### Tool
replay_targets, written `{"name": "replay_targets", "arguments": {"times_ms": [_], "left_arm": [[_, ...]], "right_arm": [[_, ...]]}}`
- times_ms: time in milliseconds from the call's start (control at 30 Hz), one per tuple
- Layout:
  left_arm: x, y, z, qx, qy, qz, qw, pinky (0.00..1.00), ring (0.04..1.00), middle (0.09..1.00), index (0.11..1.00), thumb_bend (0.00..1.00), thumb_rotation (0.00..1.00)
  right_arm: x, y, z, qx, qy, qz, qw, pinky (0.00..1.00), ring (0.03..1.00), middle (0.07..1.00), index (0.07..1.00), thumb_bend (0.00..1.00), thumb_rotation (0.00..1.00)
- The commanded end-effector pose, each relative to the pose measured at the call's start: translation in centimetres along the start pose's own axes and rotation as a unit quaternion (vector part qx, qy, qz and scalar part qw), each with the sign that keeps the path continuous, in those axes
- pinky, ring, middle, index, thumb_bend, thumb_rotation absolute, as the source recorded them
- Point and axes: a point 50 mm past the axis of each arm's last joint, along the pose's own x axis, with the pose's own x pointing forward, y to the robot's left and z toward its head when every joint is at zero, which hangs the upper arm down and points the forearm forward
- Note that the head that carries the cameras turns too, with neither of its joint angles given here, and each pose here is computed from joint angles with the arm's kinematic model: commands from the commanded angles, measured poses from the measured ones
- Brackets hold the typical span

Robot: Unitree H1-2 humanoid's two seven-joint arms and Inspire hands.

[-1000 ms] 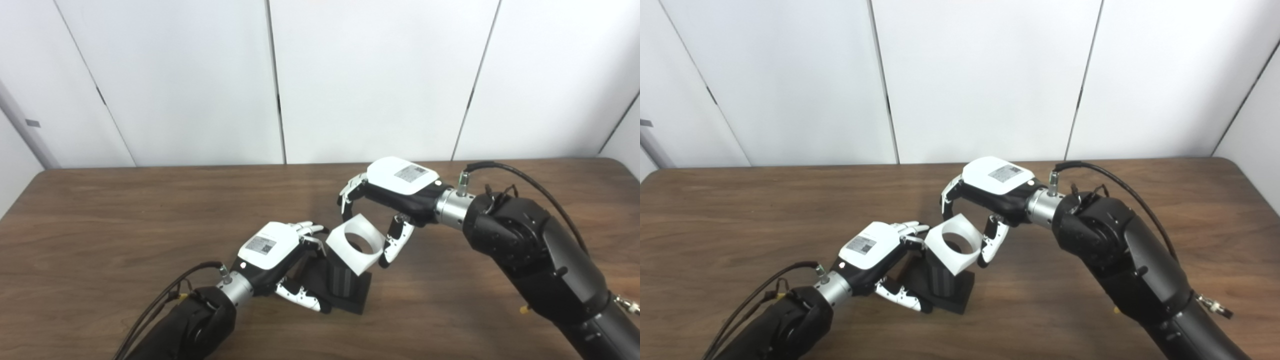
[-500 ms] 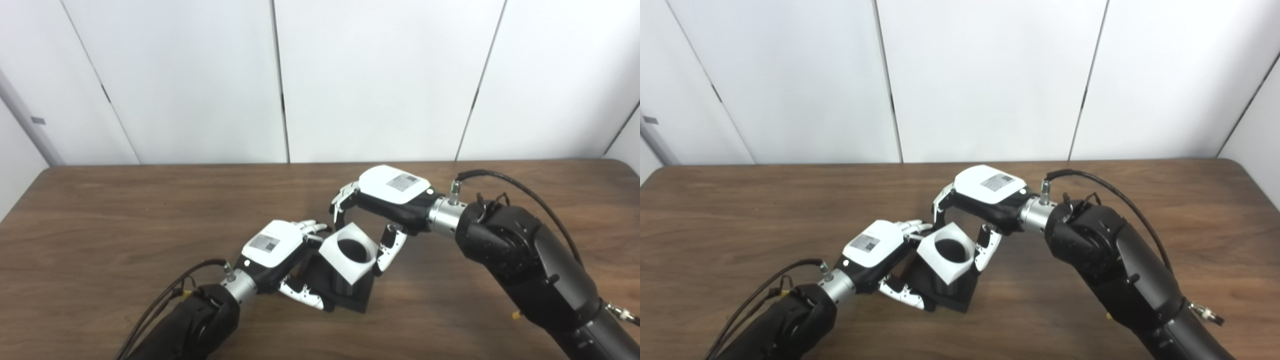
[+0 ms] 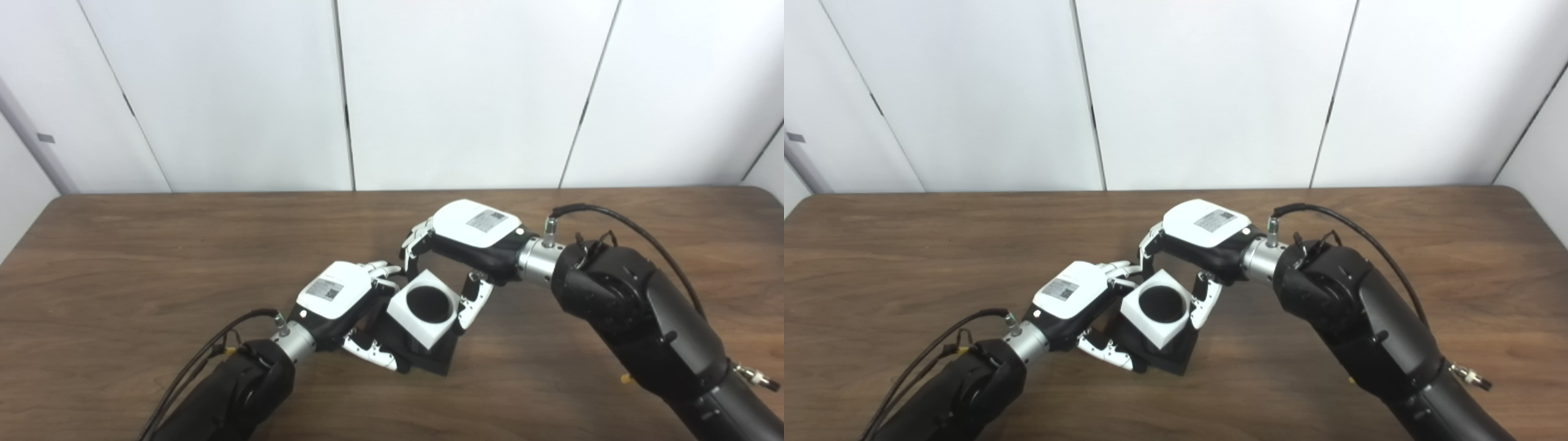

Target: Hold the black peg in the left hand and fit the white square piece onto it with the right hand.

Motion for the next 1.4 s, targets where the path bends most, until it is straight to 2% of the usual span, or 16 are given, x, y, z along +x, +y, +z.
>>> {"name": "replay_targets", "arguments": {"times_ms": [0, 33, 67, 133, 233, 667, 900, 1167, 1367], "left_arm": [[-0.4, -3.1, 0.5, 0.022, 0.016, -0.085, 0.996, 0.82, 0.898, 0.888, 0.492, 0.52, 0.07], [-0.4, -3.1, 0.6, 0.024, 0.016, -0.086, 0.996, 0.82, 0.899, 0.888, 0.492, 0.52, 0.07], [-0.4, -3.1, 0.6, 0.025, 0.016, -0.087, 0.996, 0.82, 0.899, 0.888, 0.493, 0.52, 0.07], [-0.4, -3.1, 0.6, 0.023, 0.016, -0.088, 0.996, 0.82, 0.901, 0.889, 0.493, 0.52, 0.07], [-0.4, -3.0, 0.5, 0.02, 0.017, -0.089, 0.996, 0.82, 0.901, 0.889, 0.493, 0.52, 0.07], [-0.4, -2.8, 0.4, 0.024, 0.016, -0.086, 0.996, 0.83, 0.896, 0.884, 0.493, 0.52, 0.07], [-0.4, -2.7, 0.3, 0.024, 0.018, -0.087, 0.996, 0.83, 0.898, 0.888, 0.493, 0.52, 0.07], [-0.5, -2.6, 0.1, 0.029, 0.017, -0.087, 0.996, 0.83, 0.897, 0.89, 0.493, 0.52, 0.07], [-0.5, -2.6, 0.1, 0.027, 0.02, -0.085, 0.996, 0.83, 0.903, 0.893, 0.493, 0.52, 0.07]], "right_arm": [[0.4, -2.1, 1.0, -0.02, -0.016, -0.006, 1.0, 0.86, 0.847, 0.788, 0.488, 0.52, 0.14], [0.4, -2.1, 0.9, -0.021, -0.01, 0.005, 1.0, 0.86, 0.852, 0.802, 0.493, 0.52, 0.15], [0.4, -2.1, 0.9, -0.021, -0.006, 0.011, 1.0, 0.86, 0.856, 0.814, 0.586, 0.68, 0.21], [0.4, -2.2, 0.8, -0.019, 0.002, 0.023, 1.0, 0.87, 0.862, 0.829, 0.678, 0.82, 0.25], [0.3, -2.1, 0.7, -0.018, 0.007, 0.031, 0.999, 0.86, 0.857, 0.837, 0.701, 0.87, 0.23], [0.0, -2.1, 0.1, -0.011, 0.017, 0.034, 0.999, 0.86, 0.87, 0.861, 0.745, 0.9, 0.21], [-0.7, -2.8, -0.8, -0.013, 0.027, 0.015, 0.999, 0.85, 0.865, 0.862, 0.765, 0.88, 0.21], [-2.9, -5.7, -3.0, -0.001, 0.068, -0.05, 0.996, 0.79, 0.833, 0.845, 0.739, 0.82, 0.16], [-4.3, -5.4, -4.6, 0.049, 0.088, -0.105, 0.989, 0.71, 0.8, 0.812, 0.722, 0.76, 0.14]]}}
